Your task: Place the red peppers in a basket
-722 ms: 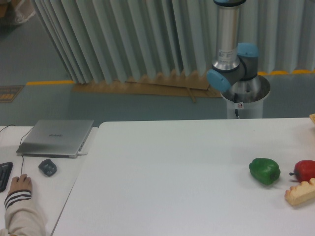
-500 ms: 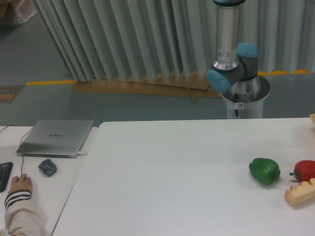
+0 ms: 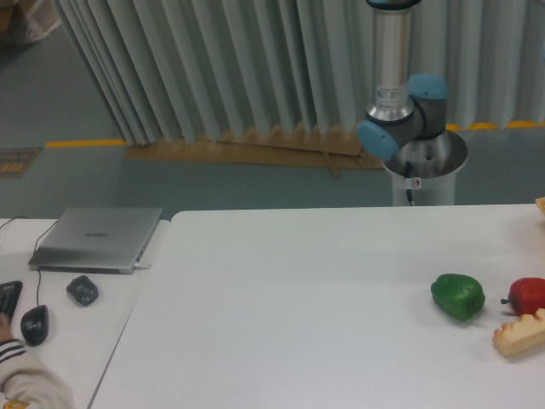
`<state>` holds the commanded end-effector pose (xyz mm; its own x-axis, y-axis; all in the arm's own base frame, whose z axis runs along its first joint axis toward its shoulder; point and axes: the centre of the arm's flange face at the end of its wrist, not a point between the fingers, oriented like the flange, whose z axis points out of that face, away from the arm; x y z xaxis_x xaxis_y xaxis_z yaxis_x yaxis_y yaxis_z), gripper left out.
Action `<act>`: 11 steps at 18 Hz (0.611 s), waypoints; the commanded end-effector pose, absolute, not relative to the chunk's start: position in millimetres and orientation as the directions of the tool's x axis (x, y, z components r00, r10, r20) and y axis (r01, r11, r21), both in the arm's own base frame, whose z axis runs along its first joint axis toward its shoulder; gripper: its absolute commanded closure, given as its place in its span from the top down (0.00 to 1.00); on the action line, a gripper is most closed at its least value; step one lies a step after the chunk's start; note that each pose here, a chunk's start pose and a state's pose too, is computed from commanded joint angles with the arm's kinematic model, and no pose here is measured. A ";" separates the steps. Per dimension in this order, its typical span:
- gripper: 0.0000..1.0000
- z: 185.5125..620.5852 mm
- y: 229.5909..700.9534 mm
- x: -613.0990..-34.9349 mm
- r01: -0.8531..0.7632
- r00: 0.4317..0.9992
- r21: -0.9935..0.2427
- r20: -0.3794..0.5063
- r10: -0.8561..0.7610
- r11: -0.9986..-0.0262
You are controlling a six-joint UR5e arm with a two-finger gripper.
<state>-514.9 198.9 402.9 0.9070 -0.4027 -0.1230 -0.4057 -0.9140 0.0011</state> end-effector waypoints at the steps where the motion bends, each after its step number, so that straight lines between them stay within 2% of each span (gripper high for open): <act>1: 1.00 402.9 199.5 -514.7 -0.407 0.906 0.003 -0.122 -0.404 -0.913; 11: 1.00 406.1 204.0 -510.5 -0.416 0.901 0.035 -0.119 -0.417 -0.909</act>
<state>-510.5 204.0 406.1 0.9012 -0.4168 -0.1190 -0.4157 -0.9088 0.0347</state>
